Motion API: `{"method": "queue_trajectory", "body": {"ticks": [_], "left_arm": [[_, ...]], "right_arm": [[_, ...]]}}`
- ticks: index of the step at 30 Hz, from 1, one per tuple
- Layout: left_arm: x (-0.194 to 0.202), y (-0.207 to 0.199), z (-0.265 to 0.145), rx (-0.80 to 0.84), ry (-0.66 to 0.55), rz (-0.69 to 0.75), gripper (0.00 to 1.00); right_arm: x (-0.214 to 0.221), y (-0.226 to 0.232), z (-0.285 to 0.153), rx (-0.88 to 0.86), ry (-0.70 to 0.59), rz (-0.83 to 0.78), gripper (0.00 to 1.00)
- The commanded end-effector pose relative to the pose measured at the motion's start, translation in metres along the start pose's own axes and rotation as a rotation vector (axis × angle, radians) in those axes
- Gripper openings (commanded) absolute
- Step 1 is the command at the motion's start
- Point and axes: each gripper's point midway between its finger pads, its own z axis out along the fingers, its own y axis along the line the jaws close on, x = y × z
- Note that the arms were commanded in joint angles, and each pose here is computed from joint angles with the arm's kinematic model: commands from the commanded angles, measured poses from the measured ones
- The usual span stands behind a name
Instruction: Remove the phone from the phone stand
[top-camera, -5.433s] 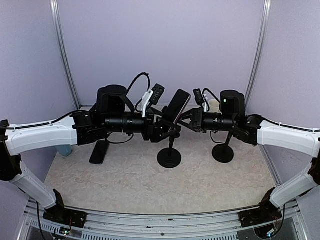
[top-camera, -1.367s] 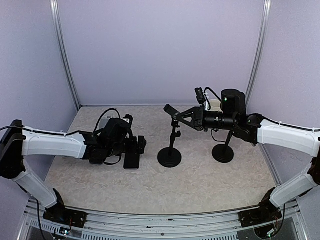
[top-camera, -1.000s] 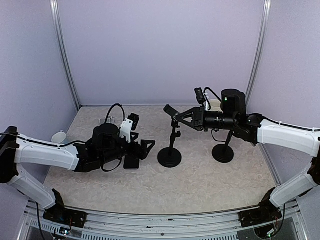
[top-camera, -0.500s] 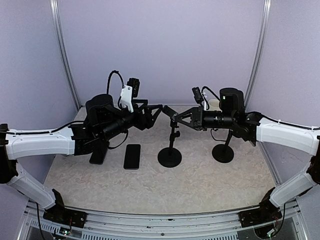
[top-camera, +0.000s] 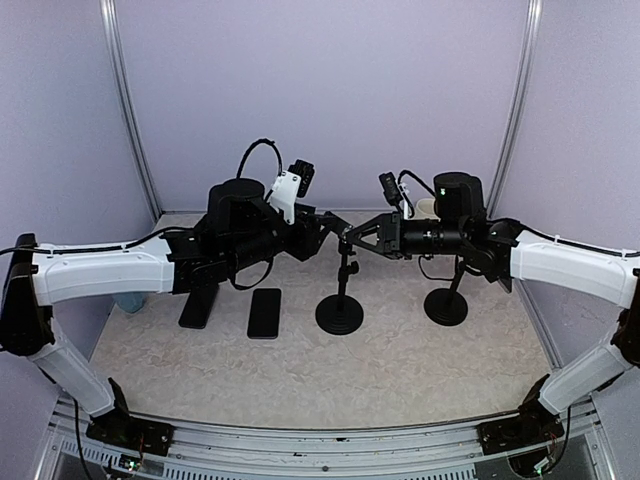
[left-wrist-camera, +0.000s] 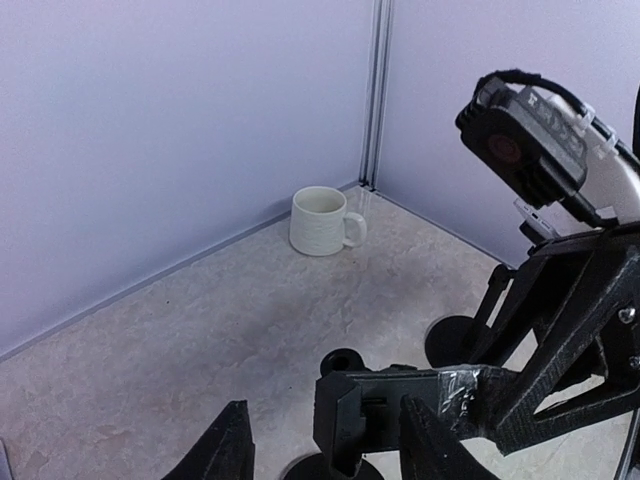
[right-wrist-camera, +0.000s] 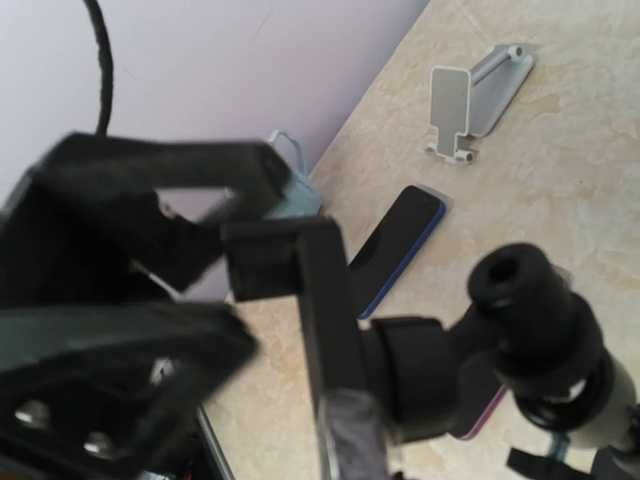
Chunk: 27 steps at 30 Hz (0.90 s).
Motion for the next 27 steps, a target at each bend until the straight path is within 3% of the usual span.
{"method": "queue_trajectory", "body": {"ticks": [1, 9, 14, 24, 26, 27], "left_arm": [[0.005, -0.005, 0.006, 0.003, 0.039, 0.064, 0.44], [0.006, -0.004, 0.011, -0.006, 0.049, 0.109, 0.27], [0.001, -0.005, 0.014, -0.007, 0.050, 0.130, 0.31], [-0.001, -0.002, 0.017, -0.007, 0.047, 0.145, 0.07], [-0.004, -0.002, 0.017, -0.006, 0.040, 0.144, 0.03], [-0.005, -0.002, 0.017, -0.007, 0.036, 0.144, 0.01]], "right_arm": [[0.012, -0.026, 0.006, 0.098, 0.039, -0.007, 0.00], [0.012, -0.025, 0.007, 0.095, 0.043, -0.007, 0.00], [0.011, -0.025, 0.008, 0.094, 0.044, -0.008, 0.00], [0.010, -0.025, 0.007, 0.101, 0.039, -0.010, 0.00], [0.009, -0.025, 0.006, 0.104, 0.036, -0.012, 0.05], [0.008, -0.024, 0.005, 0.104, 0.033, -0.014, 0.13]]}}
